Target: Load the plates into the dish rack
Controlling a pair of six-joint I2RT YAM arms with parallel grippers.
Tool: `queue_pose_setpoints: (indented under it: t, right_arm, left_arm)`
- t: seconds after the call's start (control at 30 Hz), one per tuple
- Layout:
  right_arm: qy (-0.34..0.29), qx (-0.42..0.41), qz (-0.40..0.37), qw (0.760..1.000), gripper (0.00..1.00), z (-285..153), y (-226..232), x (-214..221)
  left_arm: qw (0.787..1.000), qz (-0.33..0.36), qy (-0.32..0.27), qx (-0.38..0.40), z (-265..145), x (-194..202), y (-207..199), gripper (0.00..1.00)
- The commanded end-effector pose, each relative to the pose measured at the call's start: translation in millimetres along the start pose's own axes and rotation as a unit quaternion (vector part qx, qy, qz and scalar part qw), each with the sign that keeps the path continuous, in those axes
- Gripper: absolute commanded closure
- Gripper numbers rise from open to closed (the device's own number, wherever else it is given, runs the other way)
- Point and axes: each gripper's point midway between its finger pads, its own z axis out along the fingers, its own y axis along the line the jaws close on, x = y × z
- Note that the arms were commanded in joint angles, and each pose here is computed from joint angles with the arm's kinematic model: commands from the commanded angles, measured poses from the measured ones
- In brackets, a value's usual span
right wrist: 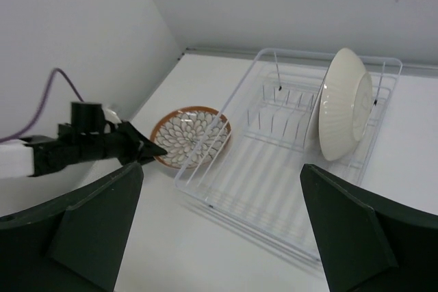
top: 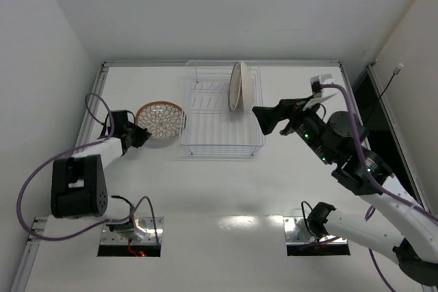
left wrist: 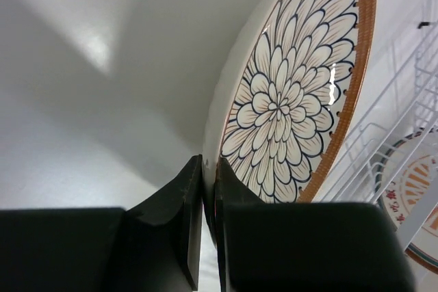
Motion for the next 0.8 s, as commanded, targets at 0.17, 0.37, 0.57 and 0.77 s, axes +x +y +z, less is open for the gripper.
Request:
queue_pose_setpoints:
  t: [0.17,0.37,0.57,0.77]
  right_arm:
    - [0.061,-0.014,0.003,0.998,0.01,26.9,8.5,39.5]
    - [0.099,-0.075,0.027,0.992,0.01,54.4,33.9,69.4]
    - [0.121,-0.148,0.051,0.980,0.01,83.7,65.0,87.8]
    - [0.153,-0.169,0.071,0.971,0.11,121.2,65.6,105.9]
  left_arm:
    - [0.981,-0.004,-0.191,0.035,-111.7,-94.7,-53.1,1.00]
    - [0.969,0.051,-0.214,0.109,-182.2,-114.1,-115.0,1.00]
    - [0.960,0.127,-0.127,0.213,-209.4,-81.1,-159.0,1.00]
    - [0.942,0.173,-0.007,0.287,-204.1,-37.1,-166.6,1.00]
